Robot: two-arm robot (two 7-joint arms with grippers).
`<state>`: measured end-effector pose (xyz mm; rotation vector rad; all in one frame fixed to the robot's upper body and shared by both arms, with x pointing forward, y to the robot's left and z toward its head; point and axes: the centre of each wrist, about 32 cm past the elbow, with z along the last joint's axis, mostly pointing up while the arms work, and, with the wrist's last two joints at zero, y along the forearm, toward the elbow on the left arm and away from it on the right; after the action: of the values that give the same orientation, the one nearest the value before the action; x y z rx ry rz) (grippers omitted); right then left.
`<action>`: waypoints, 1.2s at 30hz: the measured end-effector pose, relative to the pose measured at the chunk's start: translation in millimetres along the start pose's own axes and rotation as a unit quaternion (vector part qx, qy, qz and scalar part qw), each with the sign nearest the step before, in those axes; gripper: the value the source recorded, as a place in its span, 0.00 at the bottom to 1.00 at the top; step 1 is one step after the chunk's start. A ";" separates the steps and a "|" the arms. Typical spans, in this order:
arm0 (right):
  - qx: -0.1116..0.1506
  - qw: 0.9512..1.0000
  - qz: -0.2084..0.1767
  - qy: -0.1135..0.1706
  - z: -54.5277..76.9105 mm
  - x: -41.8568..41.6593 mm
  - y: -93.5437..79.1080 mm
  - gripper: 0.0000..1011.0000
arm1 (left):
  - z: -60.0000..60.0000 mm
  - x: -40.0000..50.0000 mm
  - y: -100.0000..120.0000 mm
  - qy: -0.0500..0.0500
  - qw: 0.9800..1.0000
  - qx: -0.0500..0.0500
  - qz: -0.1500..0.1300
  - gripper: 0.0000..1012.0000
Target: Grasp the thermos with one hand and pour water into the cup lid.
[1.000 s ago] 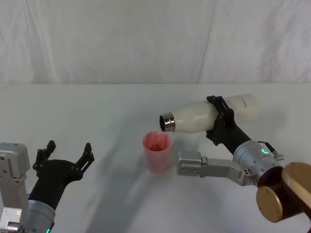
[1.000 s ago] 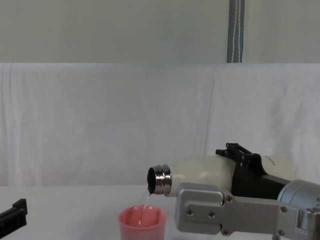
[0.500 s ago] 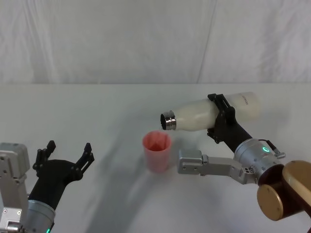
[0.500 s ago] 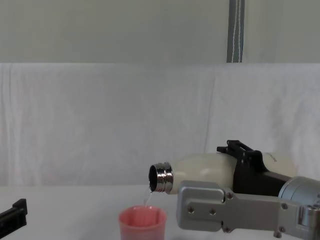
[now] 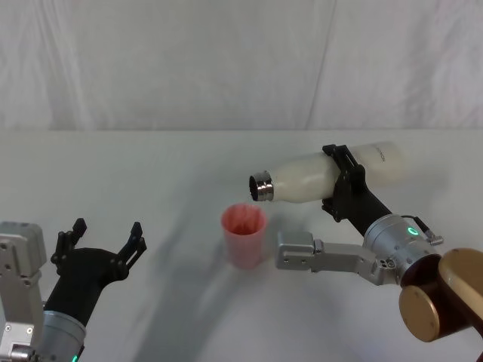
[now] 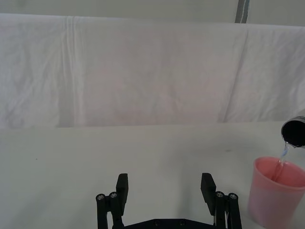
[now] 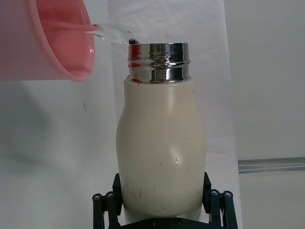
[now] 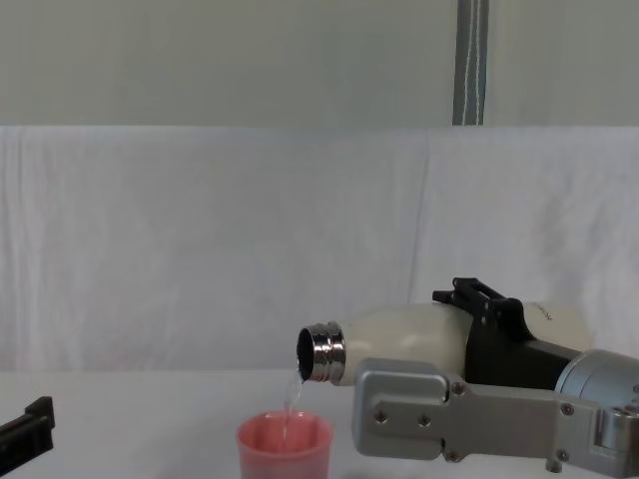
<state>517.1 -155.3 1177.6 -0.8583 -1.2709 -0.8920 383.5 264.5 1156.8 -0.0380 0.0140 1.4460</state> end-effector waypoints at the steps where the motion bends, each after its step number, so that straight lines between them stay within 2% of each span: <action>1: 0.000 1.000 0.000 0.000 0.0 0.0 0.0 0.94 | 0.0 0.0 0.0 0.000 1.000 0.000 0.000 0.99; 15: -0.001 1.000 -0.001 0.003 -0.8 -0.7 -0.4 0.94 | 0.0 0.0 0.0 0.000 1.000 0.000 0.000 0.99; 29: 0.008 0.999 -0.004 0.039 4.9 -0.9 -6.7 0.94 | 0.0 0.0 0.0 0.000 1.000 0.000 0.000 0.99; 36: 0.021 0.998 -0.007 0.058 11.1 0.3 -10.9 0.94 | 0.0 0.0 0.0 0.000 1.000 0.000 0.000 0.99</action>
<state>502.7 -149.8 1179.5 -0.7555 -1.1925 -0.9112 383.5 264.5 1156.8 -0.0380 0.0141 1.4460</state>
